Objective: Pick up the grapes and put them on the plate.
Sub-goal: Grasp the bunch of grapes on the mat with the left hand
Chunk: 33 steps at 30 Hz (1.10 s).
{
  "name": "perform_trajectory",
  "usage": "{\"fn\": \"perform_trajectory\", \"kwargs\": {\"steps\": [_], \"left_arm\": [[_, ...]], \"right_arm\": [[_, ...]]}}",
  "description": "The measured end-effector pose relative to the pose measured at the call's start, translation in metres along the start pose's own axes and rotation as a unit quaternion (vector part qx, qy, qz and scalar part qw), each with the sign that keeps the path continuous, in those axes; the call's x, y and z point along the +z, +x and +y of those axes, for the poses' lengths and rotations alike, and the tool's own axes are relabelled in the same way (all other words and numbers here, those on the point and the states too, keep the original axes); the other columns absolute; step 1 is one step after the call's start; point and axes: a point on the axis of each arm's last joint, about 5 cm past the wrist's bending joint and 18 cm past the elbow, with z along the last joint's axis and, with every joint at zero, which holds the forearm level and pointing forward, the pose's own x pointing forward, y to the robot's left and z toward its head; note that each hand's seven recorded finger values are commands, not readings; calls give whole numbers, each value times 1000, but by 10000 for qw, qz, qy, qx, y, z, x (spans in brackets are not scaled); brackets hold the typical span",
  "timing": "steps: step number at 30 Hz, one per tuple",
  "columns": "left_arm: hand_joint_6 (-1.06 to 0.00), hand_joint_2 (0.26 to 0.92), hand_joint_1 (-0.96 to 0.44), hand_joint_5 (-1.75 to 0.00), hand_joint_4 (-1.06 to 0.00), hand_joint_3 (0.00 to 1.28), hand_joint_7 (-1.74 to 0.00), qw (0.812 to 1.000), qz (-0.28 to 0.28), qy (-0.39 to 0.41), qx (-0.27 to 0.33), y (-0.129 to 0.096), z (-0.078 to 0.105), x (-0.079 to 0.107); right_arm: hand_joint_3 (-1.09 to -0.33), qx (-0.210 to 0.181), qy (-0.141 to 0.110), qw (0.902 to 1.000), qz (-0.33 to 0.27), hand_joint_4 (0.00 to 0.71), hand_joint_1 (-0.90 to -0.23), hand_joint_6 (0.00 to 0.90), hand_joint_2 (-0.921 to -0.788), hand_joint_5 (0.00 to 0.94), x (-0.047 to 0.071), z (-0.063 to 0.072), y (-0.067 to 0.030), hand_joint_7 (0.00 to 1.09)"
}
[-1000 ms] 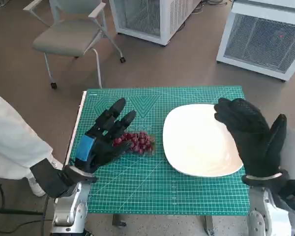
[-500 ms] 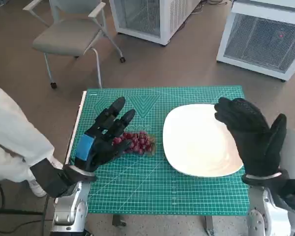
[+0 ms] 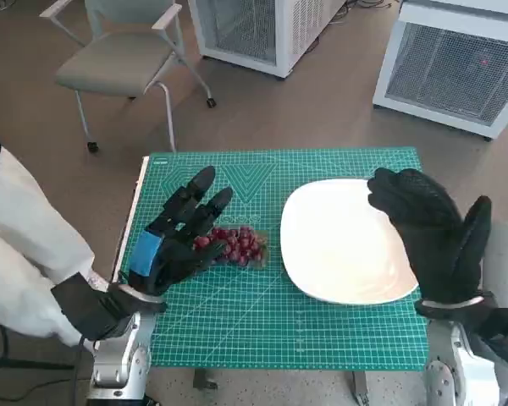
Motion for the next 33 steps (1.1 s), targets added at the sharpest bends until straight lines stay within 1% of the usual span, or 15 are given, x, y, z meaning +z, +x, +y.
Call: {"fn": "perform_trajectory", "kwargs": {"steps": [10,12,13,14,16,17,20,22,25,30,31,33], "left_arm": [[-349,921,-445,0,-364,109,-1,9999,-93,111,37,-36,-19,56],[-306,906,-452,0,-295,81,-1,9994,-58,326,52,-43,-27,82],[-268,887,-446,0,-237,63,0,9986,-9,520,55,-46,-28,98],[-222,862,-431,1,-170,46,0,9972,61,748,53,-47,-27,117],[-158,812,-380,1,-83,25,-1,9919,242,1245,36,-50,-17,157],[-139,788,-349,1,-56,18,-1,9882,346,1495,18,-51,-11,178],[-116,730,-269,1,-18,9,-3,9717,712,2253,-58,-56,3,247],[-112,709,-236,1,-8,7,-4,9565,975,2748,-110,-61,4,301],[-107,700,-206,1,-2,7,-4,9277,1345,3478,-186,-68,-17,398],[-111,697,-184,1,1,7,-5,8697,1846,4568,-307,-74,-125,591],[-113,698,-179,1,1,7,-6,8606,1907,4712,-325,-73,-155,629],[-118,699,-168,1,1,7,-8,8503,1970,4868,-343,-70,-207,680]], "right_arm": [[-625,67,-22,10000,-58,427,-370,196,-921,749,32,19,12,1005],[-626,72,-21,10000,-57,426,-370,196,-921,750,32,20,12,1006],[-626,74,-20,10000,-59,426,-370,196,-921,751,32,21,12,1006],[-626,76,-20,9999,-64,426,-370,195,-921,751,33,22,13,1006],[-626,78,-21,9999,-78,425,-370,195,-921,752,35,22,16,1007],[-626,79,-22,9999,-83,425,-370,195,-921,752,36,22,16,1007],[-626,79,-25,9999,-93,424,-371,194,-921,754,37,22,17,1009],[-626,79,-26,9999,-95,424,-371,194,-921,755,38,22,17,1009],[-627,80,-28,9999,-95,423,-371,193,-921,756,38,22,17,1010],[-627,90,-40,9999,-70,421,-371,192,-921,759,41,15,15,1012],[-627,95,-44,9999,-58,421,-372,192,-921,760,41,13,14,1013],[-627,101,-51,9999,-38,421,-372,192,-921,761,43,8,12,1014]]}}
